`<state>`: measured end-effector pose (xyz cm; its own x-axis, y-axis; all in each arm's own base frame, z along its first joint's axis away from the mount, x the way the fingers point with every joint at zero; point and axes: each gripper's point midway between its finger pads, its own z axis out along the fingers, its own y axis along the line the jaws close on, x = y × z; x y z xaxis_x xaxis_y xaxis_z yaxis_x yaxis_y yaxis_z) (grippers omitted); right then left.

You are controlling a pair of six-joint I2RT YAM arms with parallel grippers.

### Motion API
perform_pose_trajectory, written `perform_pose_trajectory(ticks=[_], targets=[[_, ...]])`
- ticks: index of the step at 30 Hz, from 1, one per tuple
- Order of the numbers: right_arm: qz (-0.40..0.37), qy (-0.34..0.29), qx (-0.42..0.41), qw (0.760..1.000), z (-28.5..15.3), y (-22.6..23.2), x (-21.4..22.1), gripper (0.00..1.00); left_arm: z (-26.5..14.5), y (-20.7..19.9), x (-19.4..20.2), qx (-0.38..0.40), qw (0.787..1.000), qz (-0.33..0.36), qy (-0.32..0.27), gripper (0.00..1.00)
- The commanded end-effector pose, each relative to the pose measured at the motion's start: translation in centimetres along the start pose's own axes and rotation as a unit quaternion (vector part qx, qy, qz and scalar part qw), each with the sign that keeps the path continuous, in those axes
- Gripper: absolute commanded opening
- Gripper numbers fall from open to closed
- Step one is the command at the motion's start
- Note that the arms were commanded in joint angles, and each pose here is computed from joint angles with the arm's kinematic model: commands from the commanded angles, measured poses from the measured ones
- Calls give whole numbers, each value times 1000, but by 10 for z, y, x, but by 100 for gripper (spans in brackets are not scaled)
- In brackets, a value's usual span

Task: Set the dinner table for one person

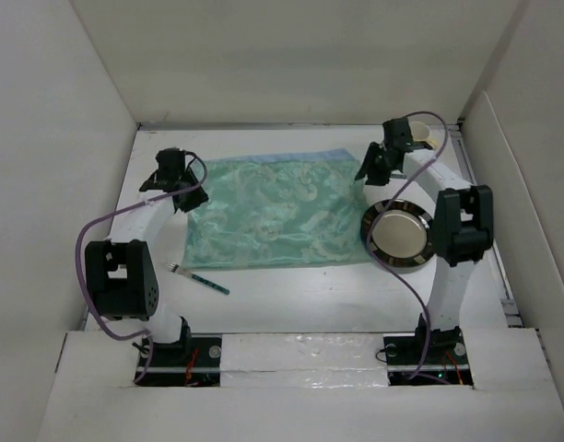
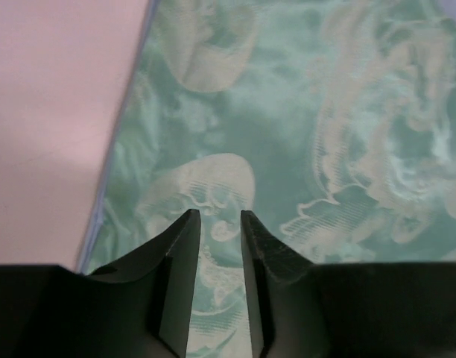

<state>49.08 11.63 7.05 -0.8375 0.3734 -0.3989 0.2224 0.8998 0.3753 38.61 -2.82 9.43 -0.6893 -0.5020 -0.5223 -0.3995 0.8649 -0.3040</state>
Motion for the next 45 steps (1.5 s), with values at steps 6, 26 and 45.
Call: perform_pose_trajectory(ticks=[6,26,45], targets=[[147,-245,-51,957,-190,-54,-18,0,-100,-113,-14,204,972,85,-79,0],[392,-111,41,913,-133,-206,147,79,-187,-199,103,388,900,197,-37,35],[433,-220,55,872,-181,-237,102,0,-184,-187,90,346,917,186,-62,34]])
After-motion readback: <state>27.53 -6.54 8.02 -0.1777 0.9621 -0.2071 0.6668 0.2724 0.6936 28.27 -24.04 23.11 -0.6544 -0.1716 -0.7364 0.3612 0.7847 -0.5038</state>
